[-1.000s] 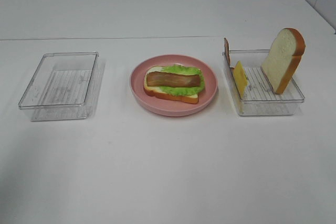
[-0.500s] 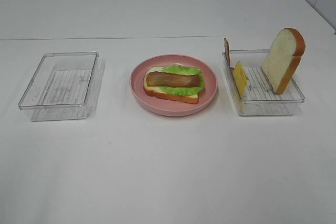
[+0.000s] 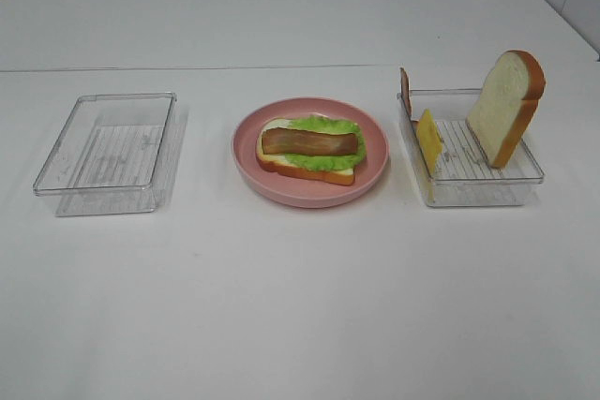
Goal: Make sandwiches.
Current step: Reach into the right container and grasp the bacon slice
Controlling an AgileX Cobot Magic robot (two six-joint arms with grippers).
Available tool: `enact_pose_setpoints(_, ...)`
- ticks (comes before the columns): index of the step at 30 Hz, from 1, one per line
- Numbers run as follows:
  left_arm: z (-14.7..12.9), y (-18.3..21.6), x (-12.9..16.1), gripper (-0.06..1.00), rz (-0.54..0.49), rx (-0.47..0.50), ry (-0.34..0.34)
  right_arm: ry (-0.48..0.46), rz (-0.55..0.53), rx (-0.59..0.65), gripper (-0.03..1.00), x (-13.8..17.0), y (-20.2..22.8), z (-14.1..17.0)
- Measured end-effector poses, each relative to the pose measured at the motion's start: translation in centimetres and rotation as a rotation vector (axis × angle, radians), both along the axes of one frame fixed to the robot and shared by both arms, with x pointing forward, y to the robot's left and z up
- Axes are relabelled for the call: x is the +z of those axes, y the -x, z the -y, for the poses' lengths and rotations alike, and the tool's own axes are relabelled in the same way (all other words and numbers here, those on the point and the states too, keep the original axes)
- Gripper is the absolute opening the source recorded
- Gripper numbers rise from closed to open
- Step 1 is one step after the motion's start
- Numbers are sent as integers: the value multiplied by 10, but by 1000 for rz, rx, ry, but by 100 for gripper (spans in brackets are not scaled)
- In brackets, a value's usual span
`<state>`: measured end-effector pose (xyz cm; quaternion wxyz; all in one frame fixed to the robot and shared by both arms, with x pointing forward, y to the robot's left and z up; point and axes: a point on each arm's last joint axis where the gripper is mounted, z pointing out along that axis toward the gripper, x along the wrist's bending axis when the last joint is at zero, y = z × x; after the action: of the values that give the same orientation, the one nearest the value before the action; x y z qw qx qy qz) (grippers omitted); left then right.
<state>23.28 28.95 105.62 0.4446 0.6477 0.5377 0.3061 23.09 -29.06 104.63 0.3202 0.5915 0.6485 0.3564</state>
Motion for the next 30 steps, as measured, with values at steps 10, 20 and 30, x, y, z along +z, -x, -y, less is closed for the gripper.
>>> enact_pose_setpoints(10, 0, 0, -1, 99, -5, 8, 17, 0, -6, 0, 98, 0, -1, 0)
enact_pose_setpoints(20, 1, -1, -1, 99, -4, 154, 18, 0, -6, 0, 98, 0, -1, 0)
enact_pose_setpoints(30, 1, -3, -1, 99, -2, 291, 18, 0, -6, 0, 98, 0, -1, 0)
